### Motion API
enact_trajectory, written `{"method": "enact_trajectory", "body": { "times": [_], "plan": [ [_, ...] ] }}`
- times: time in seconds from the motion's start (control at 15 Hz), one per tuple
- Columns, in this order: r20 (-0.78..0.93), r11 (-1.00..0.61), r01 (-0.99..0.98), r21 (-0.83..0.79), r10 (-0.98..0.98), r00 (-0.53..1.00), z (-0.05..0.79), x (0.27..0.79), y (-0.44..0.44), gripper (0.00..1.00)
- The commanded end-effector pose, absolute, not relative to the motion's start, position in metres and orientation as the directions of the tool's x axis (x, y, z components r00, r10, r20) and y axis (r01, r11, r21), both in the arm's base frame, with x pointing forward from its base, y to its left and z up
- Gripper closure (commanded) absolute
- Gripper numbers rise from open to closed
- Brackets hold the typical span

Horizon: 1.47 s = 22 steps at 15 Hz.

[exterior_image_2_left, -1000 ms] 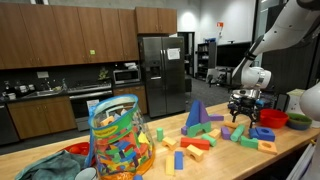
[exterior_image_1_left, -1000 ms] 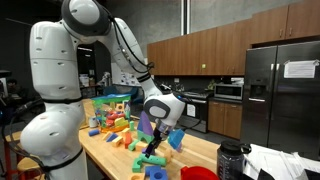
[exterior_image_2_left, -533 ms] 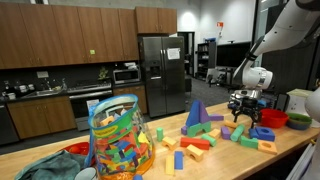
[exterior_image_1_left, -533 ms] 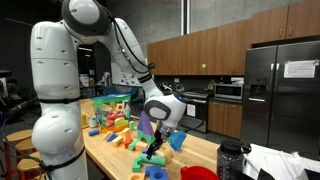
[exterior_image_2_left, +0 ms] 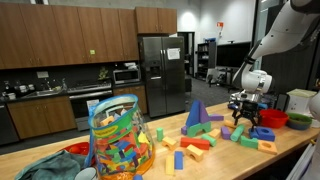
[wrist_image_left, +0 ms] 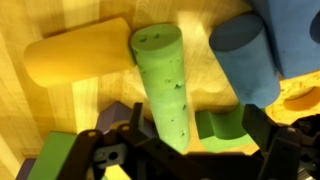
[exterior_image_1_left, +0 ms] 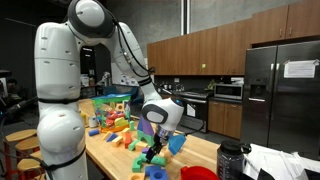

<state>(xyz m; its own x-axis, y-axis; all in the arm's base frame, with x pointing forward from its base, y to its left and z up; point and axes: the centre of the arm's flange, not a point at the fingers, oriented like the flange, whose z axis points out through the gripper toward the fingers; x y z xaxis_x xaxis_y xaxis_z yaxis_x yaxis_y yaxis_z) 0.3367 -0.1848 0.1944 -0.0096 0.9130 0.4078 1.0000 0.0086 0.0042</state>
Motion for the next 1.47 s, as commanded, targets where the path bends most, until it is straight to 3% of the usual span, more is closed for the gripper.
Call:
{"method": "enact_trajectory", "body": {
  "times": [0.0,1.4],
  "plan": [
    [0.392,-0.010,1.000,0.018,0.920,0.003,0.188,0.335,-0.184,0.00],
    [0.326,-0.075,0.996,0.051,0.944,0.054,0.175,0.334,-0.171,0.00]
  ]
}}
